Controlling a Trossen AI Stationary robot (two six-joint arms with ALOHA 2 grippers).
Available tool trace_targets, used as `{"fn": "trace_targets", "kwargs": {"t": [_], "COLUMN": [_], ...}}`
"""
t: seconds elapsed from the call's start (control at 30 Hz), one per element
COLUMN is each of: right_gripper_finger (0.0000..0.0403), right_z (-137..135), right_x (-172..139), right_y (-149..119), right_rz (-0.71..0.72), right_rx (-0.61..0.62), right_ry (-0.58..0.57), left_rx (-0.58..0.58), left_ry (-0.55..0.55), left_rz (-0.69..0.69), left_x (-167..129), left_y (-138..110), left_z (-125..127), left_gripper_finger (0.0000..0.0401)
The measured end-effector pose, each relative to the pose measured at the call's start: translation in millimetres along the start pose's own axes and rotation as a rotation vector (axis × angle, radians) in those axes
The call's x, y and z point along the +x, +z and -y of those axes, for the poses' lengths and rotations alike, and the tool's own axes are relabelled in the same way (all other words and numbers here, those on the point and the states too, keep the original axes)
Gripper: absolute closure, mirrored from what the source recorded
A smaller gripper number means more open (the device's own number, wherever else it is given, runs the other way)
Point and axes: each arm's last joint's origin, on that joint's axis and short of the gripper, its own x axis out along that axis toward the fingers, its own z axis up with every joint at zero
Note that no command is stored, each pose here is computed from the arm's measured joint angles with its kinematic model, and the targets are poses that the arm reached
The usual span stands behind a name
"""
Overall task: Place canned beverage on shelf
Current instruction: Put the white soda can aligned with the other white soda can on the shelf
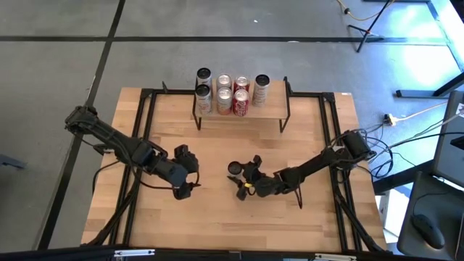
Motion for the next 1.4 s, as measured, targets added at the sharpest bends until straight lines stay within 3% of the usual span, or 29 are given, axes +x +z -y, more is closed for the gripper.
{"fn": "trace_targets", "kwargs": {"t": [0.13,0.3,0.47,0.63,0.97,1.4], "right_gripper_finger": [0.0192,0.0192,0.0192,0.0192,0.0192,0.0192], "right_z": [0.6,19.1,66.5,120.1,186.9,212.2], "right_x": [-8.3,-37.6,-64.6,-76.3,-52.6,-27.0], "right_y": [17.8,68.4,120.9,150.8,159.7,155.1], "right_rz": [0.023,0.057,0.088,0.098,0.038,0.033], "right_rx": [0.003,-0.006,0.043,0.092,0.11,0.102], "right_ry": [0.01,-0.033,-0.124,-0.242,-0.321,-0.357], "left_rx": [0.004,-0.002,-0.024,-0.017,-0.021,-0.025], "left_ry": [-0.006,-0.025,0.017,0.064,0.124,0.135], "left_rz": [0.019,0.092,0.168,0.202,0.238,0.249], "left_x": [-5.2,-25.7,-39.8,-41.7,-42.0,-42.1], "left_y": [7.4,14.1,15.0,15.8,16.9,17.5], "left_z": [-1.3,-4.9,-12.3,-14.4,-16.2,-16.3], "left_gripper_finger": [0.0063,0.0063,0.0063,0.0063,0.0063,0.0063]}}
